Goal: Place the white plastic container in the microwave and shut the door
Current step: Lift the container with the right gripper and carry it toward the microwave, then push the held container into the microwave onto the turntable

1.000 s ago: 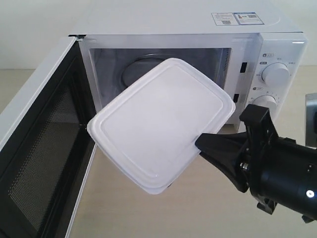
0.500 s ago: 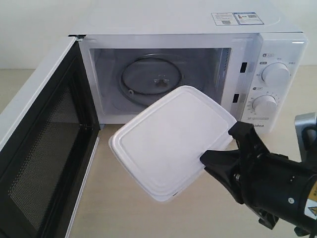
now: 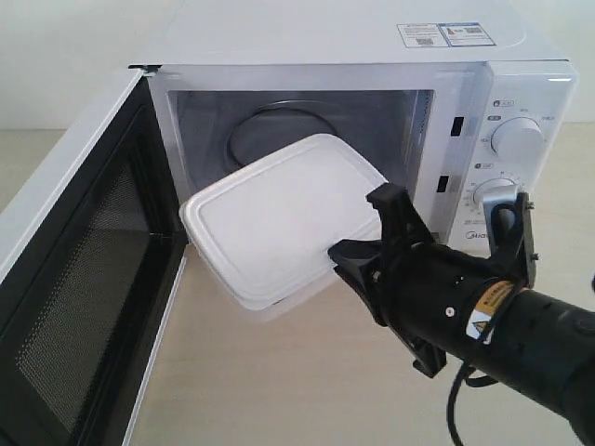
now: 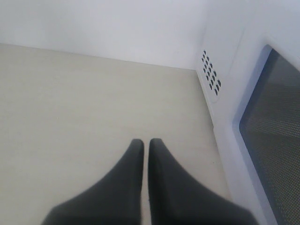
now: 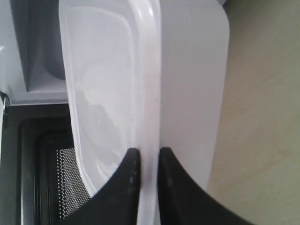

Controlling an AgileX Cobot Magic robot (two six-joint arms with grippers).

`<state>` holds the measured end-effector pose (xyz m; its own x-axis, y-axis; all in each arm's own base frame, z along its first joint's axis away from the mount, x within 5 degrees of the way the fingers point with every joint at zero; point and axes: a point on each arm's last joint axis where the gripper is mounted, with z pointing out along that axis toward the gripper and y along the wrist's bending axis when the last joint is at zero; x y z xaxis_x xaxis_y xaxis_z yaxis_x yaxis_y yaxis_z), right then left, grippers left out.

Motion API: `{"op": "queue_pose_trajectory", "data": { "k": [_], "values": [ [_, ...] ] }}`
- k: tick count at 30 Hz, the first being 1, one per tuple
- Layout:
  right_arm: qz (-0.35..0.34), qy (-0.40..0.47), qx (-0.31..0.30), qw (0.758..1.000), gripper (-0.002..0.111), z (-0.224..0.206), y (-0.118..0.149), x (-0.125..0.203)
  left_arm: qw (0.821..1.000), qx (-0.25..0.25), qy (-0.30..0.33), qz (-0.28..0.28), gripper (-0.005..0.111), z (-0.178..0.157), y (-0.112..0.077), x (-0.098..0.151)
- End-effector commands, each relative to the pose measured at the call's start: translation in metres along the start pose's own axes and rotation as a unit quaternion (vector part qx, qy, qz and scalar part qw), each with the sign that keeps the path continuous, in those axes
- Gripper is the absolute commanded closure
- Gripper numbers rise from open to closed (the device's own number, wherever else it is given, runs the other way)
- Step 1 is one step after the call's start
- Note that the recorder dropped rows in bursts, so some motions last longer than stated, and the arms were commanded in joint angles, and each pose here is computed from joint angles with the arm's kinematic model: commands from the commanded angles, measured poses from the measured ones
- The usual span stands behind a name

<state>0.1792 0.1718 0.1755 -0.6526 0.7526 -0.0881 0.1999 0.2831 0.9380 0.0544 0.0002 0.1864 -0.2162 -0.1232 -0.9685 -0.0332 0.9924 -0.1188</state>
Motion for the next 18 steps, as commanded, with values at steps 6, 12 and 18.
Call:
{"op": "queue_pose_trajectory", "data": {
  "k": [6,12,18],
  "values": [
    [0.057,-0.024,-0.024,0.998,0.109,0.037,0.003,0.000,1.000,0.004,0.000,-0.003,0.102,0.000,0.000,0.001],
    [0.029,-0.073,0.014,0.997,0.109,0.053,0.015,-0.008,1.000,0.004,0.000,-0.003,0.102,0.000,0.000,0.001],
    [0.053,-0.078,0.015,0.995,0.109,0.077,0.017,-0.006,1.000,0.004,0.000,-0.003,0.102,0.000,0.000,0.001]
  ]
}}
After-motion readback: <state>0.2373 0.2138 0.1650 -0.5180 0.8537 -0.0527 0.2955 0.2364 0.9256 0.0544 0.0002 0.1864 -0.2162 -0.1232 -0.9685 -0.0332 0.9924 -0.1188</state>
